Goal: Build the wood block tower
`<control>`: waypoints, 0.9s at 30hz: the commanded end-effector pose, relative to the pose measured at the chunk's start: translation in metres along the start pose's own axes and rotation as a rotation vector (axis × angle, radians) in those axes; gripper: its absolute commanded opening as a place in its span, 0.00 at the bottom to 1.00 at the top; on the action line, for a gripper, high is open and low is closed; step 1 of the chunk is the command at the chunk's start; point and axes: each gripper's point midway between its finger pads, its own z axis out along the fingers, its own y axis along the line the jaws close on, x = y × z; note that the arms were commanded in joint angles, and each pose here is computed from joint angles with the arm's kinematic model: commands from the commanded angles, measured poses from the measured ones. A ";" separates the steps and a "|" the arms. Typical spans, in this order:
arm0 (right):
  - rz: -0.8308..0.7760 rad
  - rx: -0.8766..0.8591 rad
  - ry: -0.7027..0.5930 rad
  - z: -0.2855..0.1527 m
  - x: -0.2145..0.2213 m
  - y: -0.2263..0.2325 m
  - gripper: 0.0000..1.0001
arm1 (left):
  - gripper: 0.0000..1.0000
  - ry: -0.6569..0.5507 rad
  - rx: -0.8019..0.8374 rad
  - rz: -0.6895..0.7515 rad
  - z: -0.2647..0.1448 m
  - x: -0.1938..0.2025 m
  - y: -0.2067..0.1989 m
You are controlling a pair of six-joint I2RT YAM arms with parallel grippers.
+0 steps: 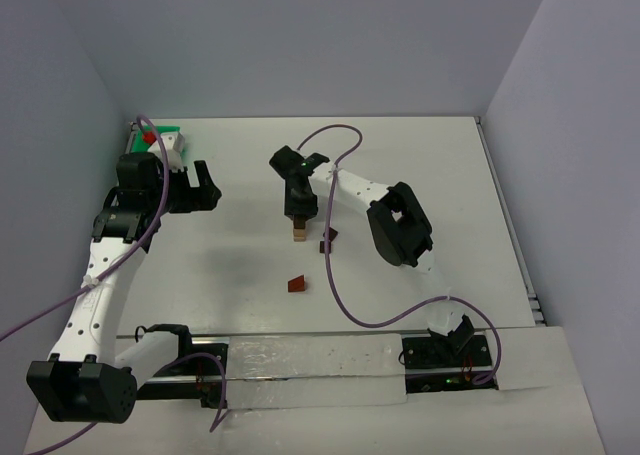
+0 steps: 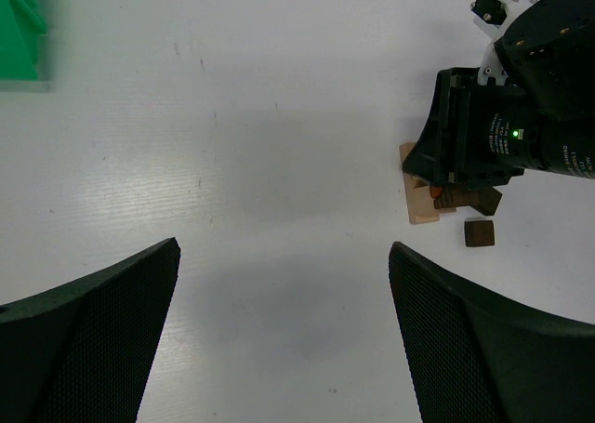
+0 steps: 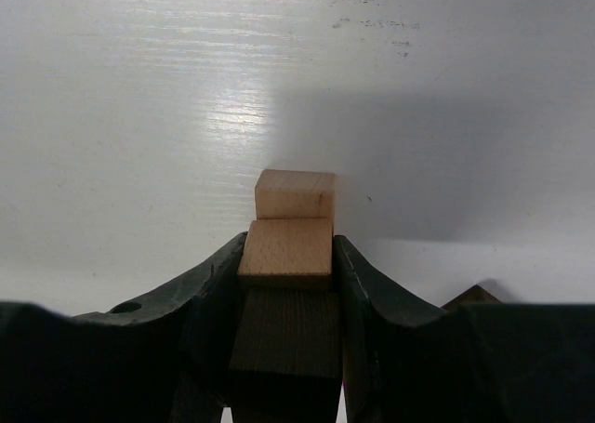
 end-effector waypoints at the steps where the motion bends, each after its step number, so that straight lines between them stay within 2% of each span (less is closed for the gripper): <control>1: 0.007 0.003 -0.019 0.000 -0.004 0.006 0.43 | 0.99 -0.050 0.023 0.007 -0.001 -0.013 -0.004; 4: 0.006 0.001 -0.024 0.000 -0.006 0.007 0.45 | 0.99 -0.051 0.025 0.007 -0.001 -0.014 -0.004; 5: 0.002 0.001 -0.025 0.000 -0.005 0.007 0.57 | 0.99 -0.050 0.023 0.007 0.000 -0.014 -0.004; 6: -0.001 0.001 -0.025 0.000 -0.005 0.007 0.63 | 0.99 -0.051 0.023 0.007 0.000 -0.014 -0.004; 8: -0.002 -0.004 -0.023 -0.001 -0.005 0.008 0.74 | 0.99 -0.050 0.023 0.007 0.000 -0.014 -0.004; 9: -0.003 -0.006 -0.024 -0.001 -0.005 0.009 0.76 | 0.99 -0.050 0.023 0.007 0.000 -0.014 -0.004; 18: -0.044 -0.037 -0.039 -0.011 -0.005 0.022 0.91 | 0.99 -0.051 0.025 0.009 -0.001 -0.013 -0.004; 27: -0.085 -0.049 -0.061 -0.021 -0.005 0.027 0.93 | 0.99 -0.053 0.025 0.010 -0.003 -0.013 -0.004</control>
